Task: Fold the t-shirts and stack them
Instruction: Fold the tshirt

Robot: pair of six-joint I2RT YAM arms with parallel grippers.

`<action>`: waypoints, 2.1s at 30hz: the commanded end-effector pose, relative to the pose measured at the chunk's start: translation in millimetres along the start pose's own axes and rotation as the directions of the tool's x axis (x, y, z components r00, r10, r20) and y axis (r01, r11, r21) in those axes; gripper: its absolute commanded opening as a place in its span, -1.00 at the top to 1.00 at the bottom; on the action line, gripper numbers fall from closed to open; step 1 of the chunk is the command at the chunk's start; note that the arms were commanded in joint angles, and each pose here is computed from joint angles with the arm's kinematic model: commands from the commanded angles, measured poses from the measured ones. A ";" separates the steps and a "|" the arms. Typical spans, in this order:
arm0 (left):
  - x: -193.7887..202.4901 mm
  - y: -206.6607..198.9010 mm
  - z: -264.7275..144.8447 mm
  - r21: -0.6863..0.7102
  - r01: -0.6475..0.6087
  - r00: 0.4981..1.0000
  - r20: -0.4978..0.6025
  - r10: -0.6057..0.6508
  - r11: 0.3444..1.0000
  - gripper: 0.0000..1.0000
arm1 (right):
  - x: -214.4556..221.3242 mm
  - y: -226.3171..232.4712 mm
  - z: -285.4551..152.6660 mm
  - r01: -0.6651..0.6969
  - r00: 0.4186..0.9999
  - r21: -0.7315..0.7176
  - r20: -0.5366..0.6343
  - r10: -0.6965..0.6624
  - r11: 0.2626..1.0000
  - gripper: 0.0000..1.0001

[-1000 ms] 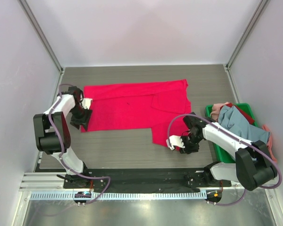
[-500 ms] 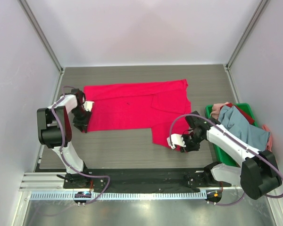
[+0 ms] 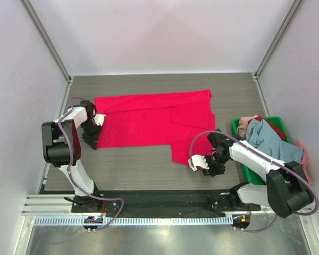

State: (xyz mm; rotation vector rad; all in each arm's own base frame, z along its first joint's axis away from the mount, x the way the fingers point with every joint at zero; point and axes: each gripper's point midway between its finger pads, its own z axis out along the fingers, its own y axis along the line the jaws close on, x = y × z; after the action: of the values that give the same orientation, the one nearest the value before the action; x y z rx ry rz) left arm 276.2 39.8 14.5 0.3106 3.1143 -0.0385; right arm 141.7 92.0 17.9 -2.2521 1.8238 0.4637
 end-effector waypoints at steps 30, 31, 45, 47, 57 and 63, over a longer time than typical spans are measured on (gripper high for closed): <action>-13.7 -4.5 -58.1 0.024 -0.076 0.991 0.112 0.072 0.997 0.99 | -40.5 -77.9 -107.0 -0.105 0.994 0.483 0.072 0.080 0.869 0.97; -15.9 -4.9 -61.8 0.027 -0.080 0.990 0.120 0.076 0.996 0.99 | -41.3 -80.8 -112.0 -0.113 0.993 0.496 0.072 0.088 0.861 0.97; -83.0 16.3 -89.8 -0.010 -0.100 0.972 0.211 0.100 0.995 1.00 | -38.4 -198.5 -172.4 -0.296 0.953 0.715 0.173 0.250 0.633 0.98; -95.5 19.3 -94.9 -0.014 -0.100 0.968 0.231 0.101 0.995 0.99 | -34.8 -215.6 -180.0 -0.328 0.941 0.730 0.198 0.275 0.600 0.97; -140.5 25.6 -79.2 0.050 -0.103 0.975 0.204 0.091 0.993 0.99 | -18.2 -323.0 -226.1 -0.448 0.885 0.789 0.323 0.336 0.420 0.98; -159.4 34.5 -73.7 0.037 -0.107 0.975 0.202 0.097 0.994 1.00 | -8.0 -374.5 -235.5 -0.470 0.871 0.800 0.352 0.343 0.373 0.98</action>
State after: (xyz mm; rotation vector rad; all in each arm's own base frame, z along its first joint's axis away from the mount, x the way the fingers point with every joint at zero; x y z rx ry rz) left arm 436.7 41.8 78.0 0.4270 2.9051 -0.1287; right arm 501.8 96.5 194.4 -1.1191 1.9563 -0.2316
